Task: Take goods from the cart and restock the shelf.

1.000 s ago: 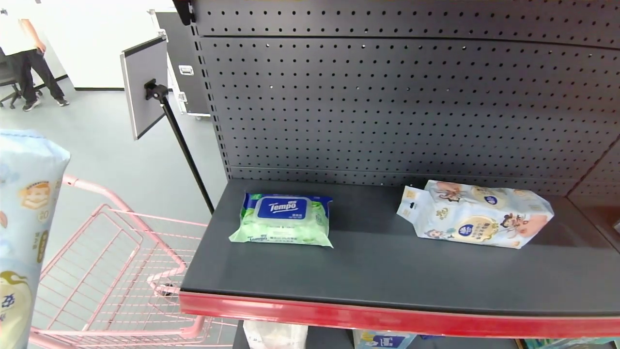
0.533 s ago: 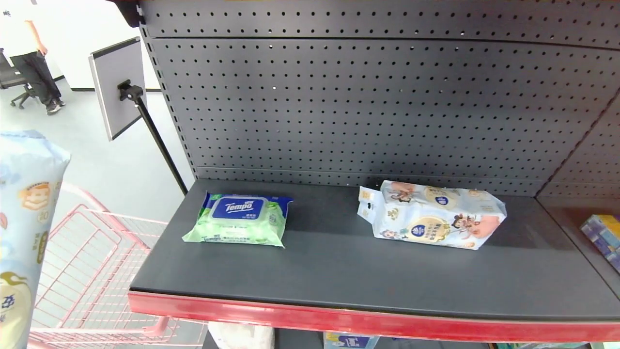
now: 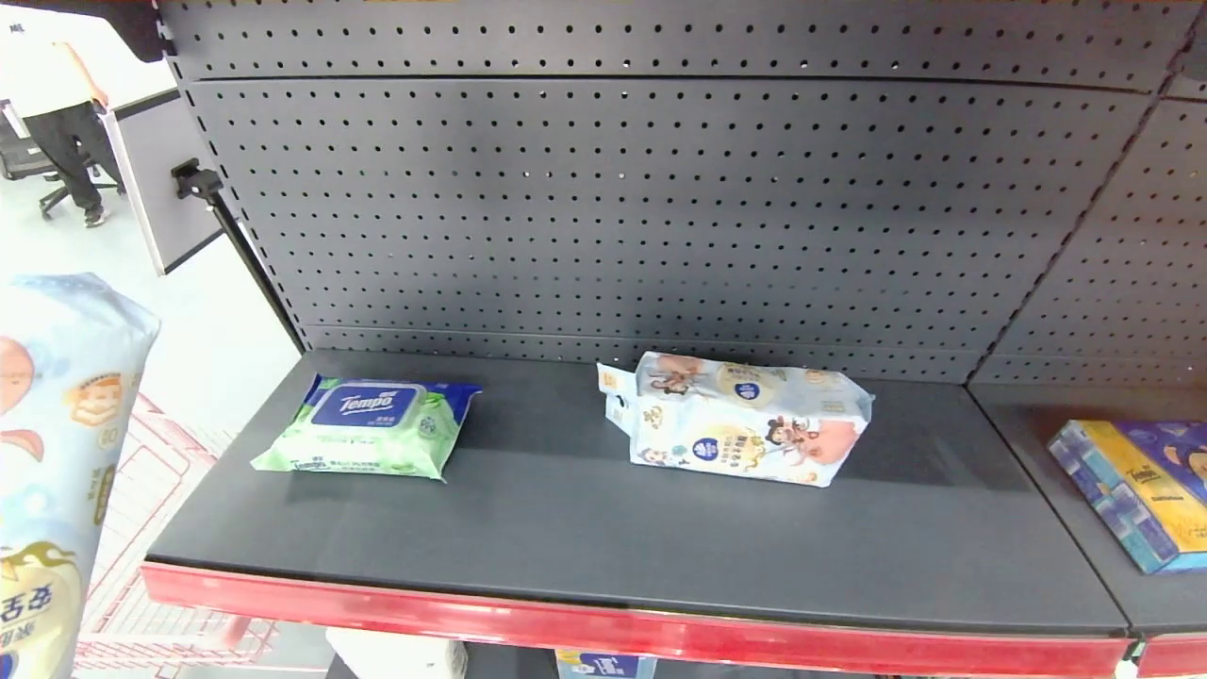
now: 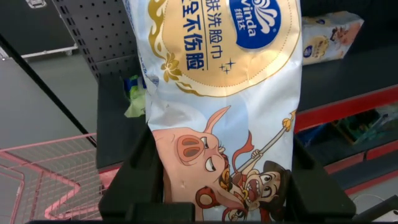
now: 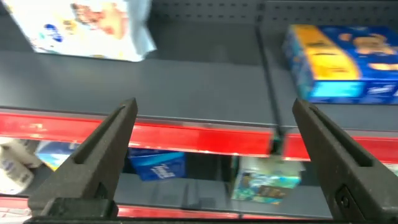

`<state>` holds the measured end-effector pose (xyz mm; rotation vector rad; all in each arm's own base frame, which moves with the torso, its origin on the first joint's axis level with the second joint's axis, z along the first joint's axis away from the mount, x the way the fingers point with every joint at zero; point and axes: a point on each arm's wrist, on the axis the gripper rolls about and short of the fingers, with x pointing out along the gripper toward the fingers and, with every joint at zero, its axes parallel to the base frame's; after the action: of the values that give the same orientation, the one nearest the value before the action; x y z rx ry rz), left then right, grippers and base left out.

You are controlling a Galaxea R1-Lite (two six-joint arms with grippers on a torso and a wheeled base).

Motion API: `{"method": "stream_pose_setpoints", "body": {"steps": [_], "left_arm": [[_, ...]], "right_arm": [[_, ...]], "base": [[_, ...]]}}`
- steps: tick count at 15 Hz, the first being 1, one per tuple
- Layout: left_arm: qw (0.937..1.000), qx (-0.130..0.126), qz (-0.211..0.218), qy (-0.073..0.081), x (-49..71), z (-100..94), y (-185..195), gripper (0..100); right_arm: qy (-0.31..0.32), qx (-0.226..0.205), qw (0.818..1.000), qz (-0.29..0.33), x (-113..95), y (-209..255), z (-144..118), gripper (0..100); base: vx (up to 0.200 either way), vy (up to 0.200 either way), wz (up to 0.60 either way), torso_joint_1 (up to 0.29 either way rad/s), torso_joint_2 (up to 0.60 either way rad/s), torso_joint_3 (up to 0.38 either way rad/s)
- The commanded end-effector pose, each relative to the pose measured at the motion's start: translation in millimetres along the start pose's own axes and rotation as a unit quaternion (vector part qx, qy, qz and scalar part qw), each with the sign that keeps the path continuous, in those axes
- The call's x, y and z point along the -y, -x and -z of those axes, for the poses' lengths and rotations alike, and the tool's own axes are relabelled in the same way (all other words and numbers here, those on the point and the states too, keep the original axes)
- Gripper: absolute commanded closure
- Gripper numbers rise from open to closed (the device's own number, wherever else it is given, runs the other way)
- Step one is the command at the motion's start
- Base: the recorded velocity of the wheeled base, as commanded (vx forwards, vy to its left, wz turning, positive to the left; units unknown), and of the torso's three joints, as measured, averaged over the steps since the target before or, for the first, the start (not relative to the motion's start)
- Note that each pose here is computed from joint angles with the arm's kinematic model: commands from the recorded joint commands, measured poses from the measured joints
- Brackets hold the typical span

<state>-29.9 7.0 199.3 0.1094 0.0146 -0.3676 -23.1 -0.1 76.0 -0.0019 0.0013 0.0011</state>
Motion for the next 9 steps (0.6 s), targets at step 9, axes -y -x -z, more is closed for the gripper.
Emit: {"method": "stream_pose_setpoints", "body": {"steps": [9], "left_arm": [[0.9993, -0.028, 0.006, -0.023, 0.4, 9.5, -8, 100]], "right_arm": [[0.001, -0.09, 0.99, -0.111, -13, -118, -171, 0]], "base": [[0.0, -0.044, 0.0, 0.001, 0.0, 0.001]]}}
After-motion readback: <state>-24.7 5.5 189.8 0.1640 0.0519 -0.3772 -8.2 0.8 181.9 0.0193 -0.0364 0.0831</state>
